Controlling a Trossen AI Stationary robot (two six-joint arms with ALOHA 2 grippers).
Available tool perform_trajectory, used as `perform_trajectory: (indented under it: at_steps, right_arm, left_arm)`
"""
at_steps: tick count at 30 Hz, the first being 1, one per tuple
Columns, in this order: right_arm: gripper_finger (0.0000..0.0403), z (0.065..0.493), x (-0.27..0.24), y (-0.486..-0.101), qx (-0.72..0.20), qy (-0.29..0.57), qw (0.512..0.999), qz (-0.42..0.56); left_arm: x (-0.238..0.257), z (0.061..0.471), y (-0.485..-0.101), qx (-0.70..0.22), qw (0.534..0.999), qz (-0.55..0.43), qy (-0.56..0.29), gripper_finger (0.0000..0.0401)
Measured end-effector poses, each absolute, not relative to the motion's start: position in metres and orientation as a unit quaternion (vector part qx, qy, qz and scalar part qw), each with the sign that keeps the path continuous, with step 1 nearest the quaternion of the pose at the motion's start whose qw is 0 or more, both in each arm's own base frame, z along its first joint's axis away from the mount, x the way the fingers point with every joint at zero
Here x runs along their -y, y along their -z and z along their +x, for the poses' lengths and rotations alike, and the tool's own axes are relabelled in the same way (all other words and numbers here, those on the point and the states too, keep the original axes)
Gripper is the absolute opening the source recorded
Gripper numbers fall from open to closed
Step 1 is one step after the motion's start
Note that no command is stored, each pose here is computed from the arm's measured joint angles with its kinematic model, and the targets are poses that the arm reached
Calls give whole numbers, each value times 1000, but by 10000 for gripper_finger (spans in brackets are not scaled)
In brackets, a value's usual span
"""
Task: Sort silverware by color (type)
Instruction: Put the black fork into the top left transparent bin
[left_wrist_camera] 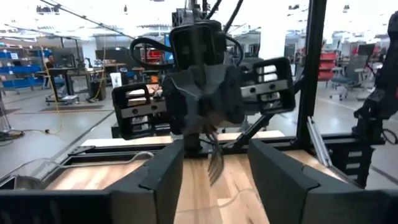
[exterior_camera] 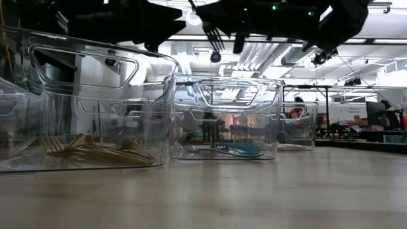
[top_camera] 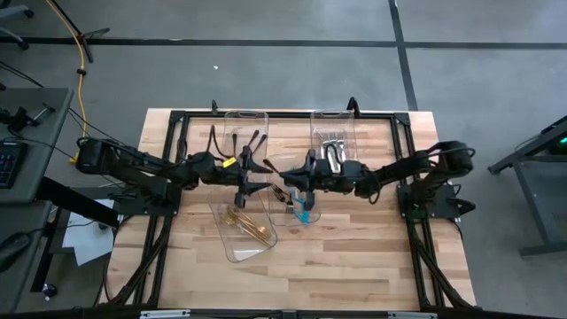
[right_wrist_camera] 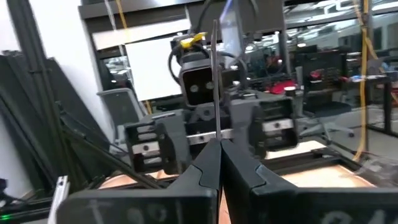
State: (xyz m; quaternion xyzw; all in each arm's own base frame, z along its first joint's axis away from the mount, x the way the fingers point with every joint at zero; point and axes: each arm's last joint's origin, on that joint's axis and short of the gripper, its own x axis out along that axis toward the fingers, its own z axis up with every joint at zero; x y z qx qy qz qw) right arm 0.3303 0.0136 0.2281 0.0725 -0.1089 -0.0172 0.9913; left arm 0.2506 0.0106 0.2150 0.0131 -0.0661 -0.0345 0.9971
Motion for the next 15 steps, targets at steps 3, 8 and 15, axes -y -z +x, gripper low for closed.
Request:
perform_trajectory:
  at_steps: [3,8,15]
  right_arm:
    - [0,334,-16,-228,109,4,991,72]
    - [0,339,-17,-223,76,-1,994,76]
    - [0,339,-17,-221,64,3,995,80]
  left_arm:
    - [-11,251,-216,71,997,7,27,192]
    - [-12,250,-219,89,996,-6,9,217]
    - [-8,250,-221,98,995,-5,20,219]
